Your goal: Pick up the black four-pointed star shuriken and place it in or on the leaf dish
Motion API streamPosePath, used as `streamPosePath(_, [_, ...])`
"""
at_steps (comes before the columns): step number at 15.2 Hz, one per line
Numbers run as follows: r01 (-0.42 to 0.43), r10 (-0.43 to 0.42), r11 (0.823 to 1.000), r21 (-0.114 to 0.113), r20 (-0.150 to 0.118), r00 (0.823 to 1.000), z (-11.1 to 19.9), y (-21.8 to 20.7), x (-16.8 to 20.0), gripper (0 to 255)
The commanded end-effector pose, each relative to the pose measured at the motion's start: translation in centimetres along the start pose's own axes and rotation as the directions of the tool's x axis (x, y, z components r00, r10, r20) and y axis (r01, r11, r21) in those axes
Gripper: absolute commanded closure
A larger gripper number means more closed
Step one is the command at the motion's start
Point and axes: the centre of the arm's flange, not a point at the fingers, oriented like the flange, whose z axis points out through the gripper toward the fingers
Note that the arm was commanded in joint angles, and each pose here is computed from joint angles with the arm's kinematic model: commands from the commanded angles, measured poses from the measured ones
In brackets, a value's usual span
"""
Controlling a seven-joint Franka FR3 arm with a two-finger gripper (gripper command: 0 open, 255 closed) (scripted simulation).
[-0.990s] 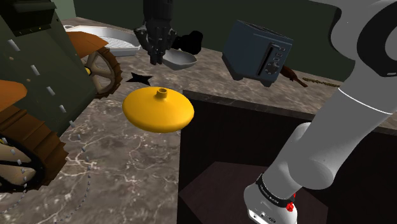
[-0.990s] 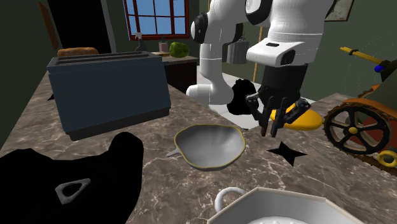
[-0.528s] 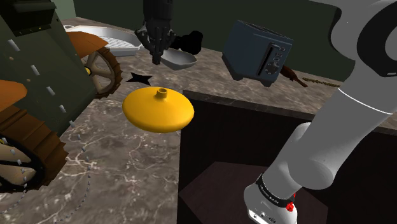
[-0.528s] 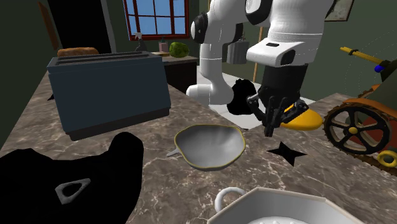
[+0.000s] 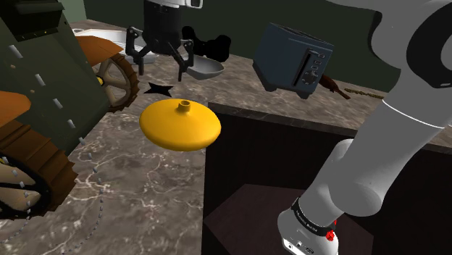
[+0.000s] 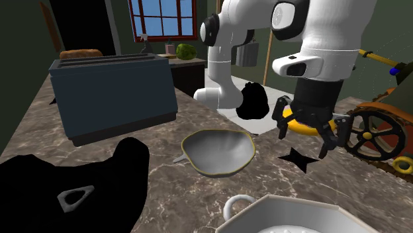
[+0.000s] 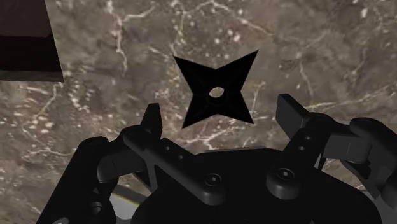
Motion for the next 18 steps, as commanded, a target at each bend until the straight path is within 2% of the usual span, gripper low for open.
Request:
streamPosePath(1, [-0.035, 0.035, 0.999, 0.002, -0.001, 0.999, 1.1, -0.1, 0.0, 0])
streamPosePath(5, [-0.035, 0.035, 0.999, 0.002, -0.001, 0.999, 3.5, -0.2, 0.0, 0])
streamPosePath(13, [-0.035, 0.035, 0.999, 0.002, -0.001, 0.999, 3.5, -0.2, 0.0, 0])
streamPosePath(14, [-0.035, 0.035, 0.999, 0.002, -0.001, 0.999, 3.5, -0.2, 0.0, 255])
streamPosePath(18, [-0.035, 0.035, 0.999, 0.002, -0.001, 0.999, 3.5, 0.0, 0.0, 255])
